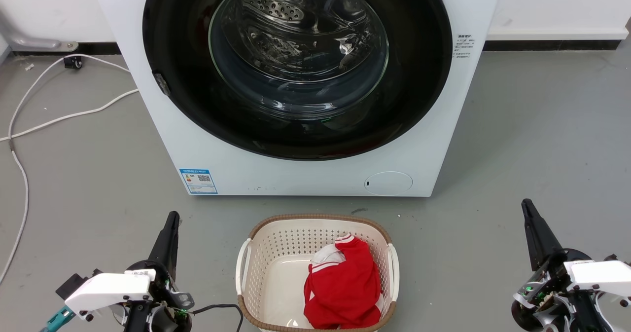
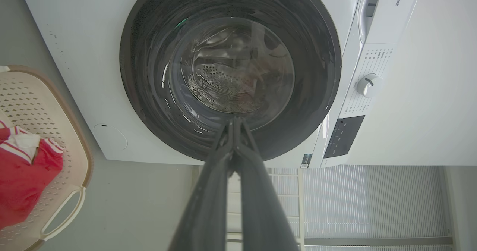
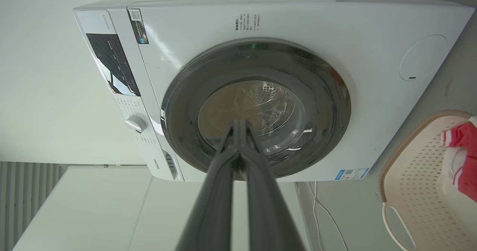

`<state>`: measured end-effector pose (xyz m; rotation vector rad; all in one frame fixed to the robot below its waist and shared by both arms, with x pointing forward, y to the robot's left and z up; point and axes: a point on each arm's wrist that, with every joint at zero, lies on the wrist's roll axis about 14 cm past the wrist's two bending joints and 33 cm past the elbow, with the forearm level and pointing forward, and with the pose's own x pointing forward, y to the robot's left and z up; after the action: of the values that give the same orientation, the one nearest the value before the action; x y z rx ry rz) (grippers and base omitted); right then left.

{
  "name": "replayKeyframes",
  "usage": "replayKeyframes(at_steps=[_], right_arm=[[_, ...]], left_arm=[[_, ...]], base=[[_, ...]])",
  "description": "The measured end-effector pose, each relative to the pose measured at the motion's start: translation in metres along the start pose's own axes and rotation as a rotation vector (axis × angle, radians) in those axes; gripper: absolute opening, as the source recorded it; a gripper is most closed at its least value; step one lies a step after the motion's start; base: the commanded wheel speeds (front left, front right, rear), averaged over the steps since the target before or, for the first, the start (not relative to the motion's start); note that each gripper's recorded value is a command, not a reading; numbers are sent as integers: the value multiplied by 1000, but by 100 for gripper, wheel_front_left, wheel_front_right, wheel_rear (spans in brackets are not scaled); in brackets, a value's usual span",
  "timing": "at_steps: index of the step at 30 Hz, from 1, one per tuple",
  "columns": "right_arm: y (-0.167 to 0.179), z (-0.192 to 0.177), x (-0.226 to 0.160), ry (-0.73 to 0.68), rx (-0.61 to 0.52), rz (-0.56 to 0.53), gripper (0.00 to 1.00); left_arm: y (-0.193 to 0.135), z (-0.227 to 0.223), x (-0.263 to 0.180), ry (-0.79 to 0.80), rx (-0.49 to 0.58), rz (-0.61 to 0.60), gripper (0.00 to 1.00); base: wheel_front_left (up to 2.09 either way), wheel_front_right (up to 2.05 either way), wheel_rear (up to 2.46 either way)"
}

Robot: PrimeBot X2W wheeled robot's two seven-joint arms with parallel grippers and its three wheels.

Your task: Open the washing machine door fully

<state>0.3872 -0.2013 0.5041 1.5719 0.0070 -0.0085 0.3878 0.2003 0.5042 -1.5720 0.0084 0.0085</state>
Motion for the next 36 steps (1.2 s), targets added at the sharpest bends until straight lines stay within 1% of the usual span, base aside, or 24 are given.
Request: replayKeyframes(at_steps=[6, 7, 11, 17, 22, 28, 36], right_arm=[[0, 0, 0, 0, -4, 0, 0], [-3, 0, -1, 0, -3, -10, 100], [-21, 0, -10, -8, 1, -61, 100], [-17, 0, -9, -24, -14, -48, 100], [-11, 2, -9, -39, -56, -32, 100], [2, 4, -7, -52, -163, 4, 100], [27, 4, -4, -71, -350, 74, 100]], left_arm=[[0, 0, 0, 0, 0, 0, 0], [3, 0, -1, 0, -1, 9, 100], [20, -1, -9, -4, -7, 59, 100], [13, 1, -7, -28, 8, 38, 100], [2, 3, -5, -44, 55, 6, 100], [-16, 4, -3, -58, 162, -44, 100], [-38, -3, -1, -56, 354, -109, 100]], base=[[0, 0, 0], [0, 0, 0], [0, 0, 0], [0, 0, 0], [0, 0, 0], [0, 0, 0], [0, 0, 0]])
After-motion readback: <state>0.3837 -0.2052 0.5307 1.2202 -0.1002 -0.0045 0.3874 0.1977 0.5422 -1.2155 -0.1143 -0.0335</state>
